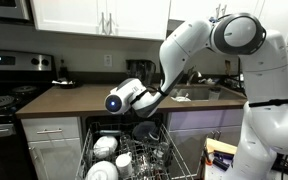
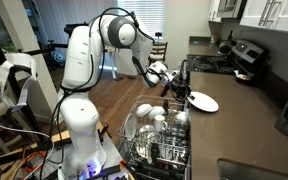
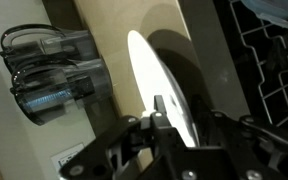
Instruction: Move the plate from the kitchen holder and put it on the kitchen base table
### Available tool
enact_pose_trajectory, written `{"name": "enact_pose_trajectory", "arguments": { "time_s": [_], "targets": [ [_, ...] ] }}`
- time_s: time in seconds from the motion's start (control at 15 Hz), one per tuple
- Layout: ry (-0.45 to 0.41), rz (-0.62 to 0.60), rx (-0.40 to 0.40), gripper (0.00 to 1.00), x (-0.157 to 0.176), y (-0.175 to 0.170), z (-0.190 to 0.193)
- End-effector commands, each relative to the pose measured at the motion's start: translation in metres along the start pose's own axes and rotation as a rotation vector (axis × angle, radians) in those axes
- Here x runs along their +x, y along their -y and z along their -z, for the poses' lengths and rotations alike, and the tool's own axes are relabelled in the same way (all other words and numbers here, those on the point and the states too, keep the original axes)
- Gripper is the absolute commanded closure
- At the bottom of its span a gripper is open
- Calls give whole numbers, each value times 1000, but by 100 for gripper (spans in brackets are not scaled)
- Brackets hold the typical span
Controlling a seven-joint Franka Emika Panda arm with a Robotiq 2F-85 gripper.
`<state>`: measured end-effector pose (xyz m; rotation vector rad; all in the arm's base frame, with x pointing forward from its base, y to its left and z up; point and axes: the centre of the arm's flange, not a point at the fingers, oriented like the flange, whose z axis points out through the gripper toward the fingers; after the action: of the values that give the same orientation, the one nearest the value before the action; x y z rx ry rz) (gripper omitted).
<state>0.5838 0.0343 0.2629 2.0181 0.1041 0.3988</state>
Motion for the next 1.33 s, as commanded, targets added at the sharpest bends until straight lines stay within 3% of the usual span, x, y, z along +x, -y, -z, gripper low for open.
{"name": "enact_pose_trajectory", "arguments": {
  "time_s": [0.0, 0.27, 0.33, 0.4, 0.53, 0.6, 0.87, 0.93, 1.0, 1.07, 1.27],
  "targets": [
    [16, 20, 15, 83, 8, -1, -4],
    [22, 26, 18, 96, 5, 3, -6],
    [23, 28, 19, 81, 4, 4, -7],
    [24, 28, 17, 81, 4, 3, -7],
    [23, 34, 20, 56, 3, 5, -6],
    [21, 39, 23, 55, 2, 6, -5],
    [15, 56, 28, 35, -3, 13, -3],
    [12, 59, 33, 50, -3, 13, -2],
    [2, 72, 47, 72, -5, 16, 1],
    [-2, 79, 57, 73, -6, 18, 3],
    [-25, 104, 112, 92, -7, 22, 9]
  ]
}}
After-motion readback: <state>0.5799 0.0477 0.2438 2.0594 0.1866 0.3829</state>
